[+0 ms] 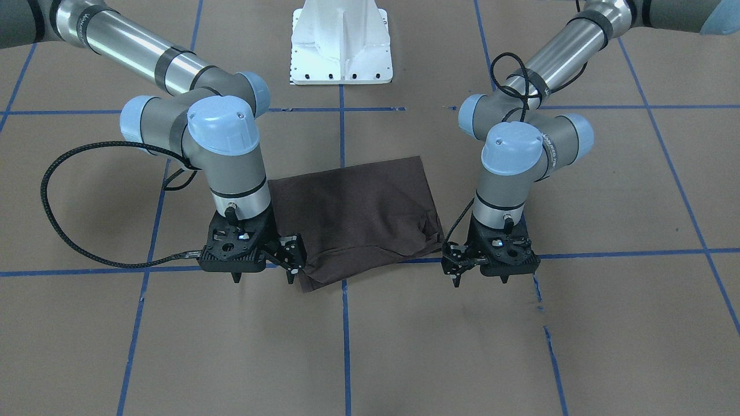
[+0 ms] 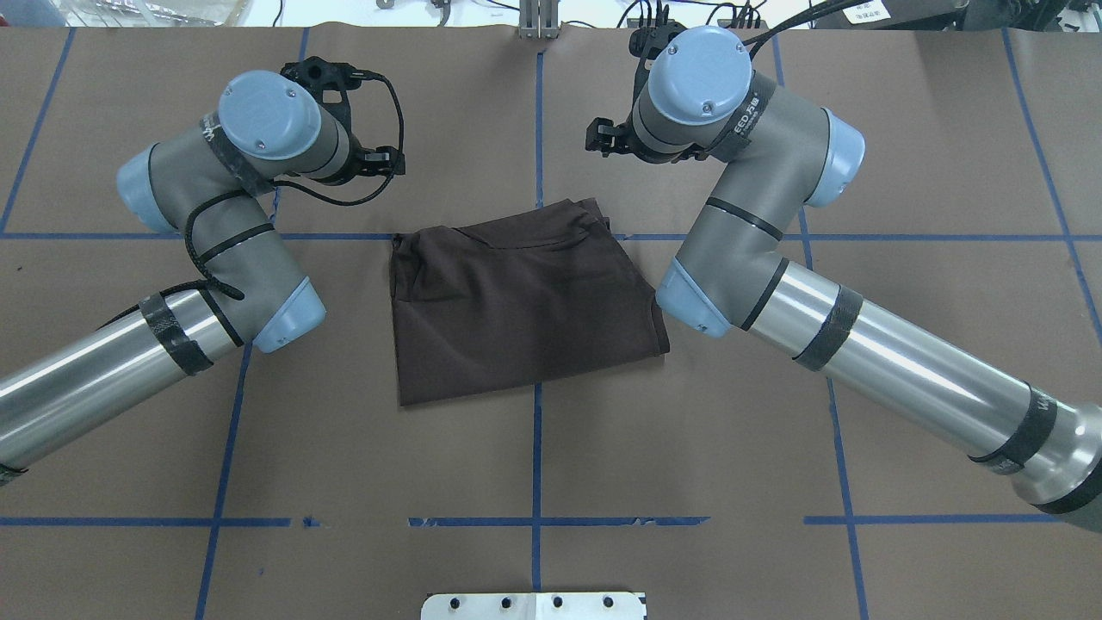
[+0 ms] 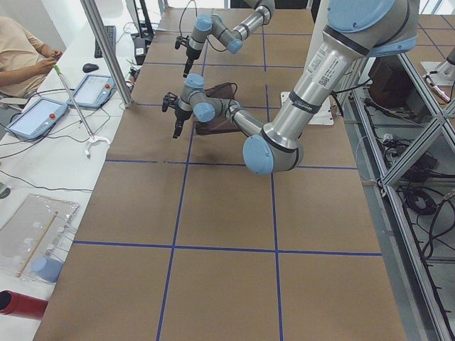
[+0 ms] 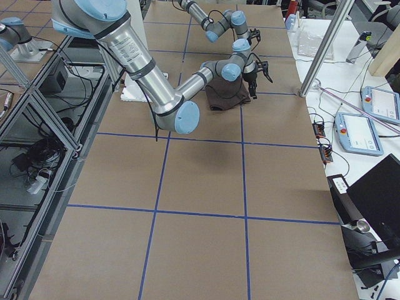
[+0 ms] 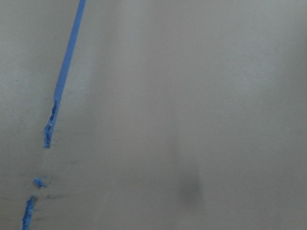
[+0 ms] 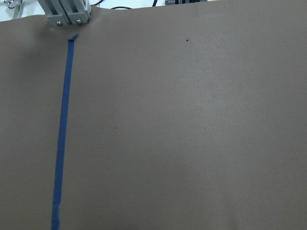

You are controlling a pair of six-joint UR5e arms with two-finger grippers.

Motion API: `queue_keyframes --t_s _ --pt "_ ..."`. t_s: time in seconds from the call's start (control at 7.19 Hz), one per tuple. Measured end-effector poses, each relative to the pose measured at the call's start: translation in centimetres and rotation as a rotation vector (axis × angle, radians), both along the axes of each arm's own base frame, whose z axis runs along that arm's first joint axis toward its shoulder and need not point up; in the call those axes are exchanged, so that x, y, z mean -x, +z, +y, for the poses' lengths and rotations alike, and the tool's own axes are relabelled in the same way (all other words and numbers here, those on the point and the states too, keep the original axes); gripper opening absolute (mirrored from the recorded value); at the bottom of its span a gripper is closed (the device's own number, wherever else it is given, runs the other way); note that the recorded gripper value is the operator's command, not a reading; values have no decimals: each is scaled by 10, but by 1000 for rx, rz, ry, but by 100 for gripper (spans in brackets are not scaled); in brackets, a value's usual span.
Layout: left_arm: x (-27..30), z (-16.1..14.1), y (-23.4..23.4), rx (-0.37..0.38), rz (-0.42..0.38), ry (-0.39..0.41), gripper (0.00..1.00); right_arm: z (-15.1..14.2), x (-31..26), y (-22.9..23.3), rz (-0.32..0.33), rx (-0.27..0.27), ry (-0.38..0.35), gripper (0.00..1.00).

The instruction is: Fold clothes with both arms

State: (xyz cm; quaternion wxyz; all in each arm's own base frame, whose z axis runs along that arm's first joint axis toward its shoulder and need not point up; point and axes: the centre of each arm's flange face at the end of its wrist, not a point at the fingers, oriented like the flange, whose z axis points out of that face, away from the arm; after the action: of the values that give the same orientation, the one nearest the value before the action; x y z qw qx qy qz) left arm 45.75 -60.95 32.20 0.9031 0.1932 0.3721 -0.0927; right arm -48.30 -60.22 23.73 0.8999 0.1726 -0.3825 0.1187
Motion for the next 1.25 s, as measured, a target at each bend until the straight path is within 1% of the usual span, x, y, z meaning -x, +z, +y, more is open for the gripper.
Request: queue_keyframes --t_s 0.14,0.28,0.42,0.56,0.7,0.97,1.11,1.25 --pt "5 5 -10 -8 19 10 100 -1 -3 1 1 5 -9 100" --pt "12 12 -17 -19 30 18 100 -5 -13 5 23 9 -30 100" --pt "30 24 -23 -41 23 37 100 -6 -38 18 65 -2 -67 100" --pt "58 37 -24 -71 -2 63 100 0 -77 41 103 -24 -121 100" --pt "98 52 -14 -104 -38 95 100 11 -129 74 130 -44 -188 100" --pt "200 77 34 -157 -115 184 100 33 -246 157 177 -61 -314 100" --pt "253 85 61 -177 -147 238 100 45 -307 208 189 -53 -379 100" --pt "300 91 86 -174 -153 276 100 69 -363 266 187 -12 -428 100"
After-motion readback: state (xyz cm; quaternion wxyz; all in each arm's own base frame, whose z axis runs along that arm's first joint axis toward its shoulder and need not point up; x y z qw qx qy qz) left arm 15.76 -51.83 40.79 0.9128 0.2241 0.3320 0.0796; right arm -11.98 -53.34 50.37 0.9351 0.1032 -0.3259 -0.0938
